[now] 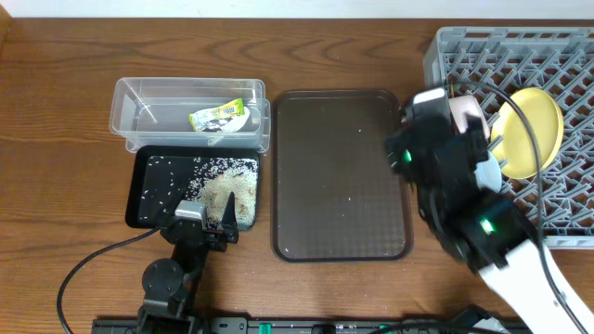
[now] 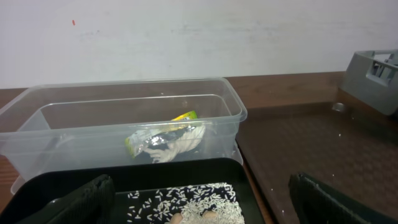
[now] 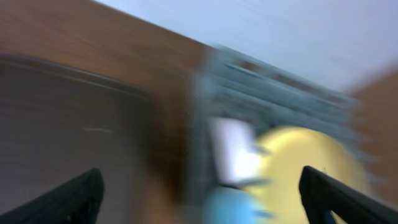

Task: Sort waste into correct bins and load items into the dishwasher rack

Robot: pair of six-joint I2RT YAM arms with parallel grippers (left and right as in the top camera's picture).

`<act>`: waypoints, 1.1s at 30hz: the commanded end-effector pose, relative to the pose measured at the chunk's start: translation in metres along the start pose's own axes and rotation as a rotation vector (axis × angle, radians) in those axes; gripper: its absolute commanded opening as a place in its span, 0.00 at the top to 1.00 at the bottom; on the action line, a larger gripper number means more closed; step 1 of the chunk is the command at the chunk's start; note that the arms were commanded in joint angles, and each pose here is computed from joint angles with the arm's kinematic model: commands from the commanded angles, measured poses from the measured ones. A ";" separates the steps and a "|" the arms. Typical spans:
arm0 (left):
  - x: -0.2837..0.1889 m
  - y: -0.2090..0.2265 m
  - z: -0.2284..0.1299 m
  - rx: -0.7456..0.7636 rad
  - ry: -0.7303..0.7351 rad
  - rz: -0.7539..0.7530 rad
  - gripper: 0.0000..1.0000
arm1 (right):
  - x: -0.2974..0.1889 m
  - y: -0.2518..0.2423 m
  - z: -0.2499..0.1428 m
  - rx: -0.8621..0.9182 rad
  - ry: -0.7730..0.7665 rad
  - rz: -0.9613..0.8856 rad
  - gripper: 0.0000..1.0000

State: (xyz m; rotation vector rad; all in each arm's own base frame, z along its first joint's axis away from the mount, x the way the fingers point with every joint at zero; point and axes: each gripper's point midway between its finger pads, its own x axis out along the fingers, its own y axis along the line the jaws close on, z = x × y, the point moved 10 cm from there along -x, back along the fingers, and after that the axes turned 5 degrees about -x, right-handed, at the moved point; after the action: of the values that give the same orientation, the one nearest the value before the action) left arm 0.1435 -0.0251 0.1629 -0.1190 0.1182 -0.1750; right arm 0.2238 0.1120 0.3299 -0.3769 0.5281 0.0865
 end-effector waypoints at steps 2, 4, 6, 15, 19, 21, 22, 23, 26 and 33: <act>0.001 0.001 -0.011 0.005 0.049 -0.003 0.09 | -0.047 0.024 0.010 0.185 -0.108 0.496 0.01; 0.001 0.001 -0.011 0.005 0.049 -0.003 0.09 | -0.062 0.029 0.014 0.199 -0.153 0.636 0.01; 0.001 0.001 -0.011 0.005 0.049 -0.003 0.09 | -0.071 0.030 0.013 0.192 -0.166 0.711 0.01; 0.001 0.001 -0.011 0.005 0.049 -0.003 0.09 | -0.078 0.020 -0.005 0.088 -0.121 0.667 0.01; 0.001 0.001 -0.011 0.005 0.049 -0.003 0.09 | -0.094 0.001 -0.004 0.067 -0.229 0.630 0.01; 0.001 0.001 -0.011 0.005 0.049 -0.003 0.09 | -0.103 -0.011 -0.007 0.084 -0.264 0.590 0.01; 0.001 0.001 -0.011 0.005 0.049 -0.003 0.09 | -0.105 -0.016 -0.009 0.095 -0.274 0.563 0.01; 0.001 0.001 -0.011 0.005 0.049 -0.003 0.09 | -0.108 -0.023 -0.013 0.113 -0.286 0.529 0.01; 0.001 0.001 -0.011 0.005 0.049 -0.003 0.09 | -0.107 -0.039 -0.033 0.168 -0.291 0.433 0.01; 0.001 0.001 -0.011 0.005 0.049 -0.003 0.09 | -0.073 -0.036 -0.103 0.260 -0.276 0.389 0.01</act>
State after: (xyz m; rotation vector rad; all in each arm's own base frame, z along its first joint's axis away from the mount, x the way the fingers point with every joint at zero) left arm 0.1435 -0.0251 0.1629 -0.1190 0.1182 -0.1747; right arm 0.1192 0.0439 0.3262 -0.0159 0.3015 0.4040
